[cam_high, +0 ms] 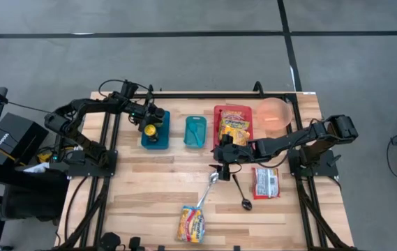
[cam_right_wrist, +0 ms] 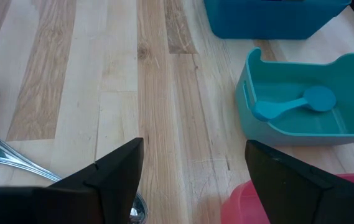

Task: Pick & Place Food Item
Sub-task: Put the black spice bottle into the blue bin, then put the silver spoon into the green bin

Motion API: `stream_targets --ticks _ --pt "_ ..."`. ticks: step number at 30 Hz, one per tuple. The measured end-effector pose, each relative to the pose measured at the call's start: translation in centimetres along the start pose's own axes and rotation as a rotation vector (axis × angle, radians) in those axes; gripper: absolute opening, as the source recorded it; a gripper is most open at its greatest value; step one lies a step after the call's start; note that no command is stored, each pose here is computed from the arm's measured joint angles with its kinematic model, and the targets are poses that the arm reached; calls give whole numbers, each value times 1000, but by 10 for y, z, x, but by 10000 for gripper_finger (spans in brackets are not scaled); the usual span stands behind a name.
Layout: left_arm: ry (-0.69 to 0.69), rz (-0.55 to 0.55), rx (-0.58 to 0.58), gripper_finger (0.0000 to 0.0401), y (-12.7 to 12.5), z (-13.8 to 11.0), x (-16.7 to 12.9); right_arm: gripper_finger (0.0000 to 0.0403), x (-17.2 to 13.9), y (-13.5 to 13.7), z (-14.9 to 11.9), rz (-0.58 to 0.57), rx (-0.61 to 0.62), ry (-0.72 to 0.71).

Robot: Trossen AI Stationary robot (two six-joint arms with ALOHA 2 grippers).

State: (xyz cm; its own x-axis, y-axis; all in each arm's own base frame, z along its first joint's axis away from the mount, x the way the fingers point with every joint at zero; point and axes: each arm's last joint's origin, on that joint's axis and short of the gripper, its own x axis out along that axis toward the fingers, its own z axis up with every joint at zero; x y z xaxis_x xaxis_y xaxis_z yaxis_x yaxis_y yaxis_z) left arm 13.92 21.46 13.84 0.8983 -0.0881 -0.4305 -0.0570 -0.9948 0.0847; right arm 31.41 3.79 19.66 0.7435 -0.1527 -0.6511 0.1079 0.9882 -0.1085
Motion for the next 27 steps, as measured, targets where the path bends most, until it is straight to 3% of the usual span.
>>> stream_targets --ticks 8,19,27 --pt "-9 7 -17 229 1 1 0 276 0 0 0 0 0 0" --pt "-21 -3 -16 219 1 1 0 276 0 0 0 0 0 0" --pt "-27 -2 -12 237 2 1 2 276 0 0 0 0 0 0"
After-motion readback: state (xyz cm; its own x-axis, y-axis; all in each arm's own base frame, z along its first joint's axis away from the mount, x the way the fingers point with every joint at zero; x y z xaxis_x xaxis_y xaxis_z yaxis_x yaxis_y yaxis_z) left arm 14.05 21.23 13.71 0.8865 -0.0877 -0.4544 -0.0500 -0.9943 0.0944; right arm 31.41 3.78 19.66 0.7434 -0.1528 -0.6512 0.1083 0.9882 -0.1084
